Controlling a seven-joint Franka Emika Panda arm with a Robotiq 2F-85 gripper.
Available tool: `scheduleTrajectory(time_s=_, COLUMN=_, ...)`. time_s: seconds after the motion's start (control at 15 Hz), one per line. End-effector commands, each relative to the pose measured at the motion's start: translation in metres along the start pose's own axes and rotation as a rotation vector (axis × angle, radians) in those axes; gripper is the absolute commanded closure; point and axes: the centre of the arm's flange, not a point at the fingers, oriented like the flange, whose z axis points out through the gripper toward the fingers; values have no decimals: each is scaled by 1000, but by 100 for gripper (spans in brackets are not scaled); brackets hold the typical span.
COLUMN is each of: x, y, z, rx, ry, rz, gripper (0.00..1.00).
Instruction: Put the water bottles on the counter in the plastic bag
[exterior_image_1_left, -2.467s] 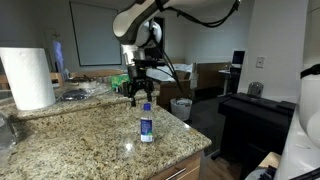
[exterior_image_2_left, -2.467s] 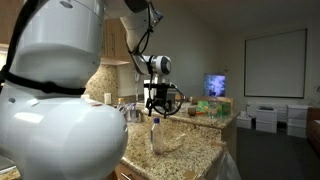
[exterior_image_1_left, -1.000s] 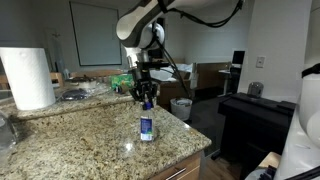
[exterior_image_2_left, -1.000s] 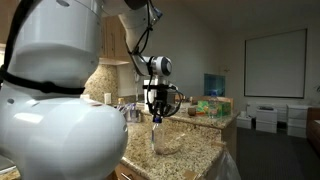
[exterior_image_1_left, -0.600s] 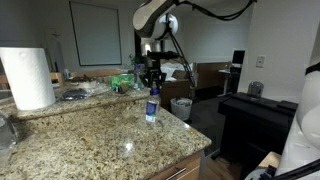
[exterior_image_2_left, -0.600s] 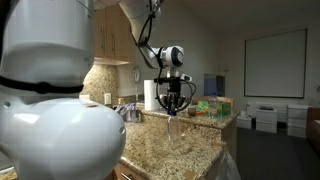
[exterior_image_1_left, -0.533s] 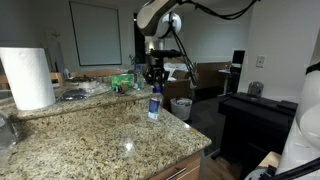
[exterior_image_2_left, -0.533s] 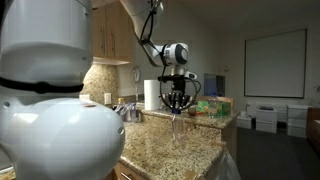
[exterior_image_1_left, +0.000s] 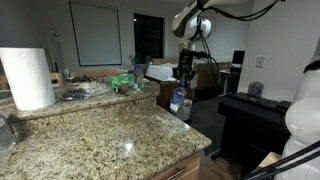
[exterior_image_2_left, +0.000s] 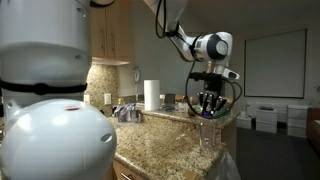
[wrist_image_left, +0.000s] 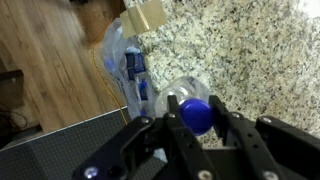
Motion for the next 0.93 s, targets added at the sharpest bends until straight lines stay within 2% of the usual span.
scheduleTrajectory(time_s=0.0, x=16, y=58, z=24, rx=110, ry=-29, rz=54, gripper=91)
scheduleTrajectory(time_s=0.33, x=29, y=118, z=65, rx=197, ry=-94, rz=167, gripper=91)
scheduleTrajectory(time_s=0.73, x=34, y=151, z=99, rx=198, ry=-152, rz=265, gripper=91)
scheduleTrajectory(time_s=0.87, x=35, y=156, z=113, rx=197, ry=-146, rz=297, gripper=91)
